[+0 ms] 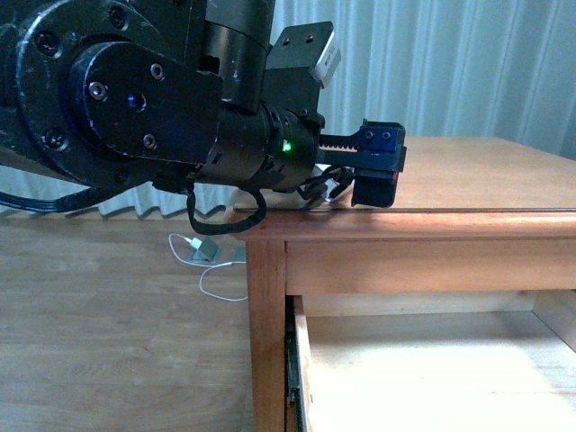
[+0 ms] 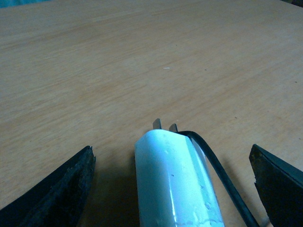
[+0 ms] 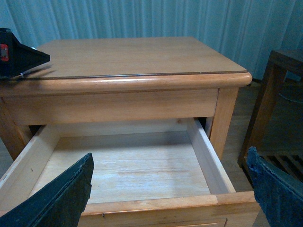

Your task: Put charger into drawer

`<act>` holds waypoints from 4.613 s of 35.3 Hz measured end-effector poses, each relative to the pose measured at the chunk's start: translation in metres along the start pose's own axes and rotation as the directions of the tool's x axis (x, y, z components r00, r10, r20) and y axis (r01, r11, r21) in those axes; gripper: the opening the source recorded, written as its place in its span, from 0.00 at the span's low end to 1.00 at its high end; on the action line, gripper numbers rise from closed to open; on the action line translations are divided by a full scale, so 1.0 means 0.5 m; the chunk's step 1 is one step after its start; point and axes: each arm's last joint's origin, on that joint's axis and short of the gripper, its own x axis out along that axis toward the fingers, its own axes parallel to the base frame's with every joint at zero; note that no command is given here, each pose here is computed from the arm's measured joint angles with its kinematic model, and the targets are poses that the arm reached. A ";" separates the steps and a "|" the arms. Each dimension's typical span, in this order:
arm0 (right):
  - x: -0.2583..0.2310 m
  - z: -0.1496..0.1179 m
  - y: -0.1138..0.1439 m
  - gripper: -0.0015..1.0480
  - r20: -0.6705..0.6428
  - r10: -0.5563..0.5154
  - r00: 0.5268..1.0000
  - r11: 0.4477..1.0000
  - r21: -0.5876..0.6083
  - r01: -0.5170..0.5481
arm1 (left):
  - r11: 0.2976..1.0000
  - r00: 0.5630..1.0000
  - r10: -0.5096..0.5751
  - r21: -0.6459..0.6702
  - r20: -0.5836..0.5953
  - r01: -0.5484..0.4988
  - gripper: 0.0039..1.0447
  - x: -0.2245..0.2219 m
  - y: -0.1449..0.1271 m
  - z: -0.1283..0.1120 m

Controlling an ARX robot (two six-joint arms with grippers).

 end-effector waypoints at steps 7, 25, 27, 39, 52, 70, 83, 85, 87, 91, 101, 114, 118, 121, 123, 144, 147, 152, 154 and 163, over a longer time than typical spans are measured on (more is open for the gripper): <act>0.000 0.000 0.000 0.91 0.000 0.000 1.000 1.000 0.000 0.000 | 1.000 1.000 -0.005 0.007 -0.011 0.005 0.90 0.010 -0.004 -0.005; 0.000 0.000 0.000 0.91 0.000 0.000 1.000 1.000 0.000 0.000 | 1.000 1.000 -0.022 0.001 -0.013 0.022 0.39 -0.001 -0.003 -0.005; 0.000 0.000 0.000 0.91 0.000 0.000 1.000 1.000 0.000 0.000 | 0.999 0.999 -0.032 -0.005 -0.002 0.032 0.39 -0.010 -0.003 -0.004; 0.000 0.000 0.000 0.91 0.000 0.000 1.000 1.000 0.000 0.000 | 0.981 0.977 -0.190 -0.016 0.092 0.192 0.39 -0.097 -0.034 0.039; 0.000 0.000 0.000 0.91 0.000 0.000 1.000 1.000 0.000 0.000 | 0.900 0.903 -0.430 0.077 -0.011 0.430 0.39 -0.114 -0.144 -0.002; 0.000 0.000 0.000 0.91 0.000 0.000 1.000 1.000 0.000 0.000 | 0.952 0.945 -0.287 0.064 -0.155 0.300 0.77 -0.048 -0.148 -0.103; 0.000 0.000 0.000 0.91 0.000 -0.001 1.000 1.000 0.000 0.001 | 0.999 0.999 -0.016 0.034 0.039 0.015 0.94 -0.107 -0.047 0.019; 0.000 0.000 0.000 0.91 0.000 0.000 1.000 1.000 0.000 0.000 | 0.999 0.997 0.043 0.024 0.070 -0.044 0.94 -0.131 -0.017 0.041; 0.000 0.000 0.000 0.91 0.000 0.000 1.000 1.000 0.000 0.000 | 0.995 0.992 0.093 0.013 0.089 -0.095 0.94 -0.154 0.006 0.052; 0.000 0.000 0.000 0.91 0.000 0.000 1.000 1.000 0.000 0.000 | 0.962 0.956 0.270 -0.063 0.115 -0.264 0.94 -0.342 0.086 0.037; 0.000 0.000 0.000 0.91 0.000 0.000 1.000 1.000 0.000 0.000 | 0.858 0.880 0.475 -0.233 0.018 -0.458 0.94 -0.541 0.115 -0.091; 0.000 0.000 0.000 0.91 0.000 0.000 1.000 1.000 0.000 0.000 | 0.857 0.841 0.514 -0.140 0.171 -0.495 0.52 -0.584 0.117 -0.159; 0.000 0.000 0.000 0.91 0.000 0.000 1.000 1.000 0.000 0.000 | 0.861 0.846 0.508 -0.127 0.161 -0.493 0.30 -0.592 0.108 -0.191; 0.000 0.000 0.000 0.91 0.000 0.000 1.000 1.000 0.000 0.000 | 0.861 0.844 0.509 -0.123 0.168 -0.494 0.10 -0.600 0.101 -0.209; 0.000 0.000 0.000 0.91 0.000 0.000 1.000 1.000 0.000 0.000 | 0.861 0.844 0.509 -0.120 0.172 -0.494 0.04 -0.605 0.097 -0.218; 0.000 0.000 0.000 0.91 0.000 0.000 1.000 1.000 0.000 0.000 | 0.861 0.838 0.509 -0.118 0.196 -0.495 0.04 -0.637 0.071 -0.273; 0.000 0.000 0.000 0.91 0.000 0.000 1.000 1.000 0.000 0.000 | 0.861 0.837 0.509 -0.118 0.201 -0.495 0.04 -0.640 0.069 -0.273; 0.000 0.000 0.000 0.91 0.000 0.000 1.000 1.000 0.000 0.000 | 0.861 0.837 0.509 -0.118 0.200 -0.495 0.04 -0.645 0.066 -0.275; 0.000 0.000 0.000 0.91 0.000 0.000 1.000 1.000 0.000 0.000 | 0.861 0.837 0.509 -0.118 0.200 -0.495 0.04 -0.647 0.065 -0.275; 0.000 0.000 0.000 0.91 0.000 0.001 1.000 1.000 0.000 -0.001 | 0.861 0.839 0.509 -0.117 0.194 -0.495 0.04 -0.667 0.052 -0.286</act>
